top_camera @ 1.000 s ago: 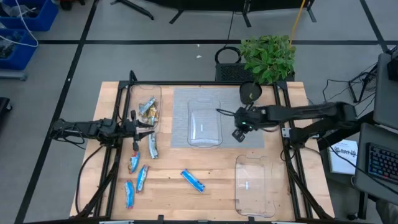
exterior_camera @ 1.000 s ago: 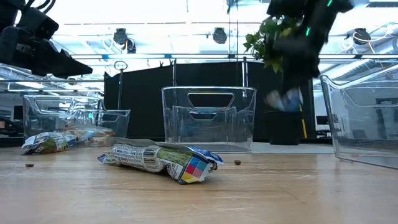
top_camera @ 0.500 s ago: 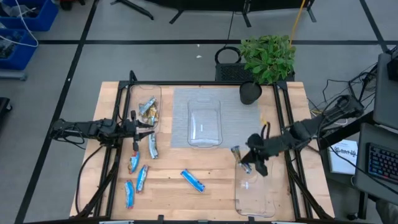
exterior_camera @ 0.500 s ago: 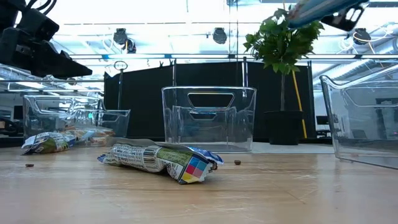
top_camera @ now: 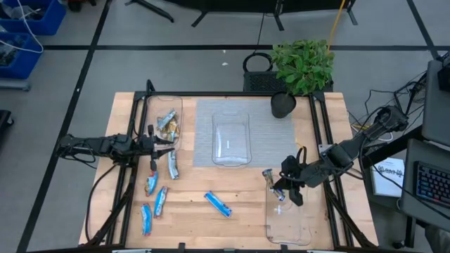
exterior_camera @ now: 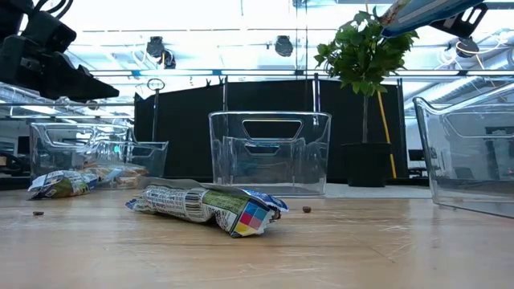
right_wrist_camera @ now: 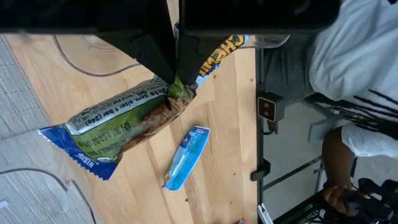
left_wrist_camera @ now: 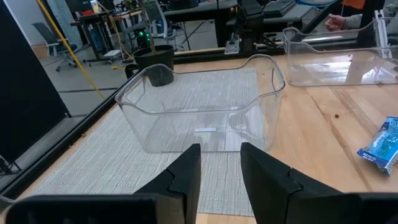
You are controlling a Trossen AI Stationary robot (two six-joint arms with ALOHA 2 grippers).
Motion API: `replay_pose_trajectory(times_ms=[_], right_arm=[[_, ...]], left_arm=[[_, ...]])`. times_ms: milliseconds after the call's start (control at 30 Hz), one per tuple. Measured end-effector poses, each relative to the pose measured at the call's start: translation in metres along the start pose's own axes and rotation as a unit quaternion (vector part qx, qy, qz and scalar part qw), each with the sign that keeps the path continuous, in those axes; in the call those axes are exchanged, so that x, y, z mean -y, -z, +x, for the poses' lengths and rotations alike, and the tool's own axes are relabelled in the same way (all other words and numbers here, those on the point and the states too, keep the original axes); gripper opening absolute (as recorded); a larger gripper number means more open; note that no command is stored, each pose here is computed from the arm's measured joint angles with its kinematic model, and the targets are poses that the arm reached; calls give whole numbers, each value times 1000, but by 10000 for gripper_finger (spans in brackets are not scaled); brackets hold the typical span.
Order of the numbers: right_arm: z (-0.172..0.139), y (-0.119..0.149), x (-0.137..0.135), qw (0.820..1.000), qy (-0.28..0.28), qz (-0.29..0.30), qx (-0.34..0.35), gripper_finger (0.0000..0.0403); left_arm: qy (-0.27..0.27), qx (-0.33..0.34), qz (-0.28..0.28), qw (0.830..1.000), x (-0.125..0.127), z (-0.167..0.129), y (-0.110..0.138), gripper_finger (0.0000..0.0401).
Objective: Pick and place Granola Bars by type
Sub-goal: Put the blue granola bar into the bottom right transparent bin
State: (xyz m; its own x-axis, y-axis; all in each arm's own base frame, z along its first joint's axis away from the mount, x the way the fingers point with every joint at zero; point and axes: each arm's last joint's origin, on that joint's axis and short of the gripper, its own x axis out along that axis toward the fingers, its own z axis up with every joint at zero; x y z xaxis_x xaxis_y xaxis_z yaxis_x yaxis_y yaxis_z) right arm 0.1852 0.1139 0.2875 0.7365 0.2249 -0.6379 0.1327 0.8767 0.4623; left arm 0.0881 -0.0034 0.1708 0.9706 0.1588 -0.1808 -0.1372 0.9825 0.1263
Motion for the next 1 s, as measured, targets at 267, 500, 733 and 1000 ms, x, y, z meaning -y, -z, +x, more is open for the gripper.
replay_pose_trajectory(times_ms=[267, 500, 733, 1000], right_arm=[[0, 1, -1, 1000, -11, 24, -13, 0], [-1, 9, -2, 987, -34, 129, -89, 0], [-4, 25, 5, 954, 33, 246, -170, 0], [18, 39, 4, 925, 77, 294, -226, 0]], left_arm=[[0, 0, 0, 1000, 0, 0, 0, 120], [0, 0, 3, 1000, 0, 0, 0, 120], [0, 0, 4, 1000, 0, 0, 0, 120], [0, 0, 5, 1000, 0, 0, 0, 120]])
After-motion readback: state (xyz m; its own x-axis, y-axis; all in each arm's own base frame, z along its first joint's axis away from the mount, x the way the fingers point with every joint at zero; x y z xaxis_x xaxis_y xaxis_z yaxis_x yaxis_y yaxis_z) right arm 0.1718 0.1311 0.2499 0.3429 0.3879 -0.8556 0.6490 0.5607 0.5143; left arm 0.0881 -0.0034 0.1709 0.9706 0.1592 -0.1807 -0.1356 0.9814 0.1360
